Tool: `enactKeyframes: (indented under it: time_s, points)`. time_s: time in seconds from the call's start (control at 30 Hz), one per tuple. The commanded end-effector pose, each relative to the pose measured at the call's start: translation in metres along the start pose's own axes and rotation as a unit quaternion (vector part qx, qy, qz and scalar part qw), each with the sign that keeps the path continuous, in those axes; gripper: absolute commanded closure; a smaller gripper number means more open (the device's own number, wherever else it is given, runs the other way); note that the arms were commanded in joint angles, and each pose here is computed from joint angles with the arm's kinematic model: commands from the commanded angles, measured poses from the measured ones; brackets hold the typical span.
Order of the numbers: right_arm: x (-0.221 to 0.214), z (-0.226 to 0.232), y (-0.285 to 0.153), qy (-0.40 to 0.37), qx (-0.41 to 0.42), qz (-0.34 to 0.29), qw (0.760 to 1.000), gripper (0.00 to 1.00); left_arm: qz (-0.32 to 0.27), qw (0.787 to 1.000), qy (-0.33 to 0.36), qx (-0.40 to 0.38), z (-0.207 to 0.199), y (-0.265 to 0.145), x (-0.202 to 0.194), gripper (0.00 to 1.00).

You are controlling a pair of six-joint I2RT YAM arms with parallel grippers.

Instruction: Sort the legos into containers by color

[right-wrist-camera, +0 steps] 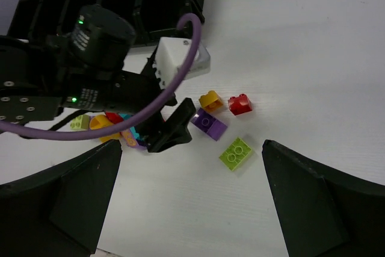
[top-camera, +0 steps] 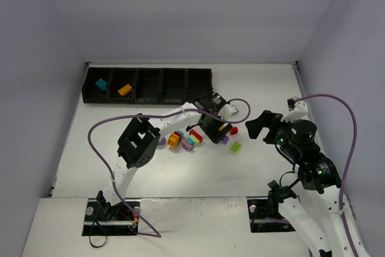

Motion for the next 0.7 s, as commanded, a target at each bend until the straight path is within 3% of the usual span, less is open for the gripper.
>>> enactKeyframes:
  time_s: [0.0, 0.67]
  points:
    - [0.007, 0.012, -0.005, 0.010, 0.031, -0.017, 0.999, 0.00, -0.048, 0.998, 0.042, 0.002, -0.002, -0.013, 0.030, 0.28]
    - [0.009, 0.016, -0.018, 0.010, 0.047, -0.031, 0.998, 0.00, -0.053, 0.995, 0.073, -0.035, -0.008, 0.040, 0.037, 0.27]
Point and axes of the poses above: each gripper's point midway between its finger pads, its own y axis out along the fingers, its own z axis along the line the jaws close on, x = y × z, the point moved 5 cm from there along -y, back along the fingers, and after that the axes turned 13 degrees about y, right-handed, at the moved point
